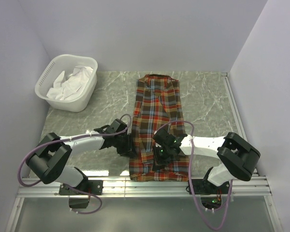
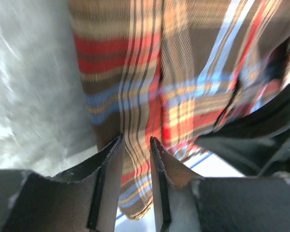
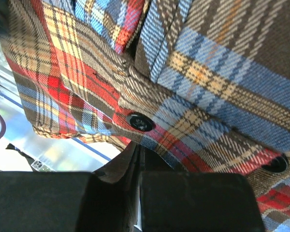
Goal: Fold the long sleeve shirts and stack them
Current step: Fold the shirt
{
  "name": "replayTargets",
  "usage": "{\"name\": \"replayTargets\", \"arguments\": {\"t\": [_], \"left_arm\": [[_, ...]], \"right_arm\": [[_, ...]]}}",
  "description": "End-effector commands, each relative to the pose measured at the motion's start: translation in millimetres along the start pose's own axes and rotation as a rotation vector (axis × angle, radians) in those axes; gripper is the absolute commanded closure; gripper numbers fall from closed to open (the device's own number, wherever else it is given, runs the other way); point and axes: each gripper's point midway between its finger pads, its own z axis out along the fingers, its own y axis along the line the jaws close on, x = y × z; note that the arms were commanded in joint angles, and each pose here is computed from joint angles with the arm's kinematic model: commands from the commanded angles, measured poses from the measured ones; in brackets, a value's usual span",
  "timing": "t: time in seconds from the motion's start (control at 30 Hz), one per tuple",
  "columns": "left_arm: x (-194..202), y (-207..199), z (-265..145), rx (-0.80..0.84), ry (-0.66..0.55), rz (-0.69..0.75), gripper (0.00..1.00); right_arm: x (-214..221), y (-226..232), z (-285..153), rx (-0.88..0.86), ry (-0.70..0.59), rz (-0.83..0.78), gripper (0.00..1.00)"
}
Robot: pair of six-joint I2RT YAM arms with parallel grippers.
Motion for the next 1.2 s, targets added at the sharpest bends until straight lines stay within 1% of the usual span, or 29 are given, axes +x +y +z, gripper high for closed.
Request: {"name": "replayTargets", "arguments": {"t": [0.0,0.1,0.17,0.2,0.23,0.3,0.33,0.37,0.43,0.47,0.57,0.6,0.67,0.7,0.77,0.8,0.83,0.87,0.9,0.93,0.97,1.03,1.07,1.1,1.13,1.17], "left_arm": [[30.0,0.0,1.9,0.035,0.115,0.042,0.66],[44.3,0.9,0.9,0.034,0.159,0.061,0.66],[49.3,0.3,-1.0,0.034,0.169,0.07,0.66],[53.2,-3.2,-1.5,0.04,0.179,0.086,0.65],[56.0,-5.6,-1.9,0.046,0.187,0.101,0.65],[63.0,-14.0,-3.4,0.059,0.209,0.142,0.64],[65.6,-18.2,-3.9,0.066,0.218,0.159,0.64],[71.1,-25.4,-4.4,0.075,0.234,0.192,0.64],[76.4,-33.5,-5.9,0.088,0.245,0.227,0.63],[80.7,-40.1,-7.0,0.099,0.254,0.251,0.63],[90.2,-48.0,-10.0,0.116,0.277,0.288,0.63],[91.9,-50.3,-11.4,0.123,0.282,0.299,0.63],[92.5,-54.4,-15.5,0.125,0.282,0.327,0.62],[89.5,-55.4,-17.2,0.116,0.265,0.332,0.62],[67.2,-61.3,-23.3,0.076,0.151,0.337,0.61],[57.1,-62.3,-24.5,0.055,0.109,0.331,0.59],[42.5,-51.9,-23.1,-0.022,0.056,0.314,0.58],[21.4,-58.1,-26.5,-0.039,-0.001,0.293,0.56],[9.6,-56.7,-26.5,-0.071,-0.035,0.281,0.55],[-7.9,-48.9,-22.6,-0.143,-0.099,0.271,0.53],[-23.7,-57.6,-25.2,-0.146,-0.146,0.262,0.5],[-42.0,-58.6,-16.9,-0.183,-0.187,0.251,0.49],[-57.2,-69.0,-16.7,-0.168,-0.225,0.238,0.49],[-63.3,-70.4,-12.9,-0.17,-0.228,0.227,0.49],[-67.0,-65.3,-0.9,-0.194,-0.212,0.214,0.5],[-83.6,-69.5,0.7,-0.2,-0.256,0.202,0.5]], "right_arm": [[-1.7,4.7,-9.0,-0.003,-0.03,-0.013,0.99],[-1.8,5.7,-13.4,-0.004,-0.04,-0.022,0.96],[-4.5,6.9,-17.1,-0.005,-0.058,-0.029,0.87],[-5.3,8.9,-19.8,-0.005,-0.062,-0.037,0.84],[-8.5,9.7,-22.2,-0.001,-0.078,-0.043,0.78],[-14.6,16.0,-32.7,-0.002,-0.111,-0.072,0.7],[-18.0,17.4,-37.2,0.002,-0.129,-0.079,0.64],[-28.3,24.2,-47.9,0.002,-0.184,-0.092,0.6],[-33.6,18.4,-59.9,0.058,-0.223,-0.106,0.53],[-43.6,13.2,-68.5,0.103,-0.285,-0.11,0.51],[-55.8,0.6,-87.9,0.185,-0.353,-0.097,0.47],[-66.3,-15.0,-94.3,0.24,-0.392,-0.063,0.46],[-73.1,-29.2,-96.7,0.251,-0.412,-0.031,0.46],[-82.5,-39.0,-100.7,0.239,-0.429,0.025,0.46],[-87.0,-55.8,-100.2,0.234,-0.45,0.084,0.39],[-95.5,-56.6,-101.6,0.213,-0.483,0.094,0.36],[-102.6,-63.6,-104.0,0.215,-0.507,0.117,0.35],[-108.6,-63.8,-104.6,0.209,-0.523,0.108,0.35],[-113.1,-66.7,-105.2,0.22,-0.534,0.11,0.35],[-118.6,-71.0,-103.7,0.236,-0.539,0.115,0.36],[-123.9,-72.8,-104.1,0.247,-0.546,0.11,0.36],[-134.7,-78.0,-99.4,0.268,-0.554,0.112,0.39],[-143.7,-77.3,-101.1,0.265,-0.574,0.109,0.4],[-149.2,-77.0,-100.8,0.266,-0.58,0.108,0.41],[-152.3,-81.6,-94.6,0.287,-0.568,0.112,0.42],[-160.9,-78.6,-95.5,0.285,-0.585,0.106,0.43]]}}
